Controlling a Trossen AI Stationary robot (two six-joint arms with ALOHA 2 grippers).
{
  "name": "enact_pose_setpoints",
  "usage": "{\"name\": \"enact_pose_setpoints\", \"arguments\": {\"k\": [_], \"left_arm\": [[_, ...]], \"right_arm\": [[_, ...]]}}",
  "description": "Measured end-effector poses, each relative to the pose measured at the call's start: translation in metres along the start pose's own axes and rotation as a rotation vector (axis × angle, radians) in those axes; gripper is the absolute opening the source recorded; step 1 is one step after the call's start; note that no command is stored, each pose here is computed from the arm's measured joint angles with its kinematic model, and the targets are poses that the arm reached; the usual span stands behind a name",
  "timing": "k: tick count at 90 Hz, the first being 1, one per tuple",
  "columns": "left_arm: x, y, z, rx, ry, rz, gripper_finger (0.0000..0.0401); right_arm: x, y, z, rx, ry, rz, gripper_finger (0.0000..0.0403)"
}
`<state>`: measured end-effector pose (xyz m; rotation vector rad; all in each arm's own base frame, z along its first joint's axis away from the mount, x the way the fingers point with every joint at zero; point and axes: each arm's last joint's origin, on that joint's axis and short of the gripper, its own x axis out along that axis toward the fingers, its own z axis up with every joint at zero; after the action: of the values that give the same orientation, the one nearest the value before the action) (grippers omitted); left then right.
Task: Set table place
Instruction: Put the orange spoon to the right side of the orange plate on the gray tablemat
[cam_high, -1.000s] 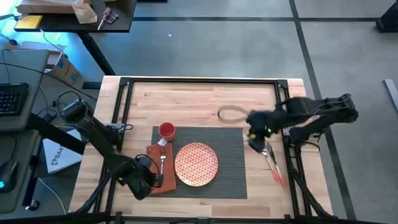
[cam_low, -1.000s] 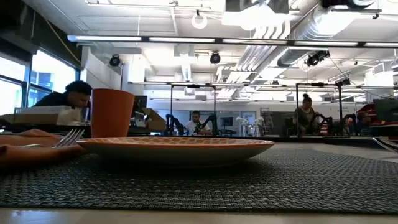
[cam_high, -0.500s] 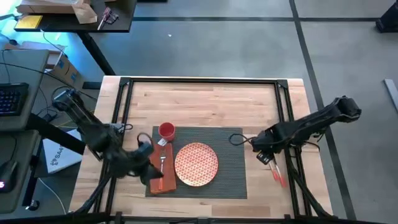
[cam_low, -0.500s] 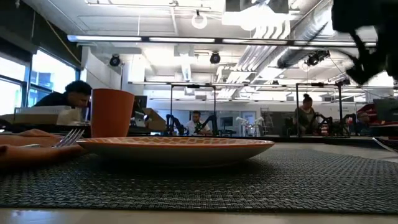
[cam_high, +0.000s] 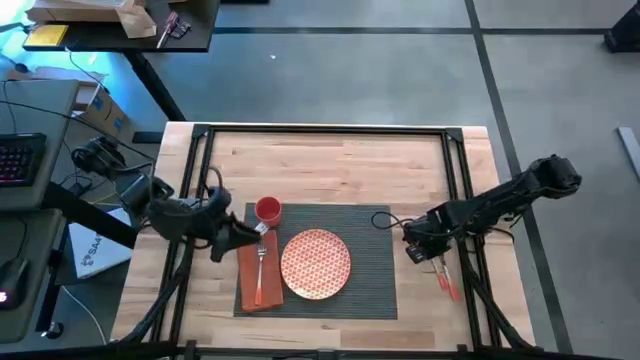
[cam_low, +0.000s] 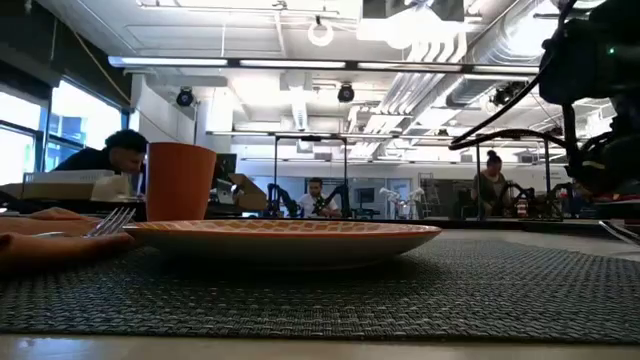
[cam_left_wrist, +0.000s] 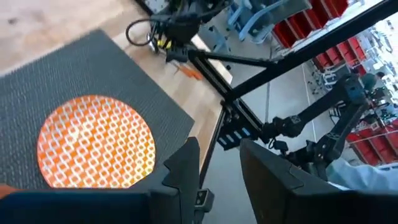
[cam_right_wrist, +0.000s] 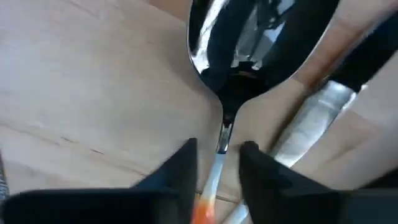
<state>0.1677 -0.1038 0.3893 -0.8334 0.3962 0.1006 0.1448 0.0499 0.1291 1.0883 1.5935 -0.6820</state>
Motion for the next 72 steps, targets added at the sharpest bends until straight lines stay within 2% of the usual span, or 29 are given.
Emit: {"name": "enact_pose_setpoints", "arguments": {"k": [4, 22, 30, 40, 47, 54, 72], "left_arm": [[-0.002, 0.001, 0.002, 0.015, -0.005, -0.003, 0.0099], [-0.013, 0.003, 0.009, 0.050, -0.015, -0.036, 0.0099], [-0.017, 0.004, 0.011, 0.075, -0.015, -0.053, 0.0099], [-0.023, 0.005, 0.013, 0.112, -0.016, -0.072, 0.0099], [-0.026, 0.006, 0.015, 0.144, -0.021, -0.080, 0.0099], [-0.028, 0.006, 0.016, 0.185, -0.027, -0.085, 0.0099], [-0.029, 0.006, 0.016, 0.246, -0.016, -0.098, 0.0099]], "right_arm": [[-0.003, 0.002, 0.000, 0.007, -0.004, 0.003, 0.0012], [-0.030, 0.029, -0.005, 0.069, -0.013, 0.108, 0.0002], [-0.049, 0.048, -0.006, 0.103, -0.050, 0.222, 0.0000], [-0.068, 0.077, -0.004, 0.206, -0.186, 0.417, 0.0000], [-0.071, 0.096, 0.001, 0.264, -0.244, 0.489, 0.0000], [-0.065, 0.114, 0.009, 0.292, -0.274, 0.494, 0.0000], [-0.044, 0.149, 0.034, 0.344, -0.276, 0.396, 0.0000]]}}
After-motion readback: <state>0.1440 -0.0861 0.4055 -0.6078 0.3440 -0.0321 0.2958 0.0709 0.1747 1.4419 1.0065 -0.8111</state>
